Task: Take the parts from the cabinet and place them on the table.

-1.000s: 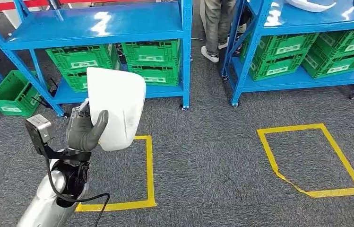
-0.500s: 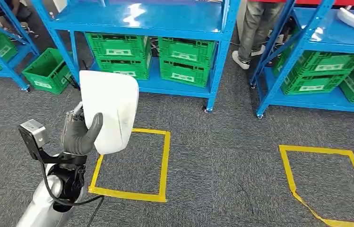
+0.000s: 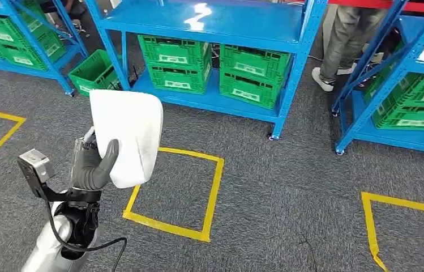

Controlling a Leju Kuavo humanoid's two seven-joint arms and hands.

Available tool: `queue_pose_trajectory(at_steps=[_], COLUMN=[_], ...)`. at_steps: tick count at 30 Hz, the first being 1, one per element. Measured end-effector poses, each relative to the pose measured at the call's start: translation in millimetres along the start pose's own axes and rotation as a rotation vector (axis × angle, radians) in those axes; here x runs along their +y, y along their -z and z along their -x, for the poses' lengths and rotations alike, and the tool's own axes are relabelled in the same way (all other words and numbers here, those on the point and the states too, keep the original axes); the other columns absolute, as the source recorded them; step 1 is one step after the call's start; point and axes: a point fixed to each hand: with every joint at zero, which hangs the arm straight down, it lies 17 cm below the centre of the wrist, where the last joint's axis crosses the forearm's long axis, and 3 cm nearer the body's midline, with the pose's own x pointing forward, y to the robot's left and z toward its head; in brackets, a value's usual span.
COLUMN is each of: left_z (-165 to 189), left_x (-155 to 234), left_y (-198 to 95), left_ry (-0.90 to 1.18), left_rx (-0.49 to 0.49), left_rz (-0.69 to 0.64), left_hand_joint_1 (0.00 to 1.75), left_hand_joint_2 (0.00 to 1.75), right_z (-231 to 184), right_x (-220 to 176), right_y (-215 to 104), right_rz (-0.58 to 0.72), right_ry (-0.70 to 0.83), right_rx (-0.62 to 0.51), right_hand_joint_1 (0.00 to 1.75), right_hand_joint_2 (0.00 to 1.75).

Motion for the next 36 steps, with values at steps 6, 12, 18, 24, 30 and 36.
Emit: queue_pose_trajectory(at_steps=[6,12,18,24,30,36], left_z=[-11,-17,-12,-17,-23,-25], left_x=[4,5,2,7,9,10], left_y=[1,1,-3,-6,-7,-7], left_ry=[0.002,-0.006,-0.007,0.009,0.012,0.019], left_rx=[-0.03,-0.047,-0.033,-0.045,-0.058,-0.061], left_rz=[-0.02,-0.032,-0.035,-0.05,-0.059,-0.061], left_hand_joint_1=[1.75,1.75,1.75,1.75,1.75,1.75], left_hand_joint_2=[1.75,1.75,1.75,1.75,1.75,1.75], right_z=[-5,-8,-3,-7,-15,-13], right_x=[-1,-4,-1,-7,-10,-7], right_y=[2,3,1,3,6,5], right_rz=[0.003,0.009,0.004,0.002,0.006,-0.002], right_ry=[-0.01,-0.012,-0.017,-0.035,-0.037,-0.042], right_rx=[-0.011,-0.016,-0.007,-0.018,-0.031,-0.029], right_hand_joint_1=[0.0,0.0,0.0,0.0,0.0,0.0], right_hand_joint_2=[0.0,0.0,0.0,0.0,0.0,0.0])
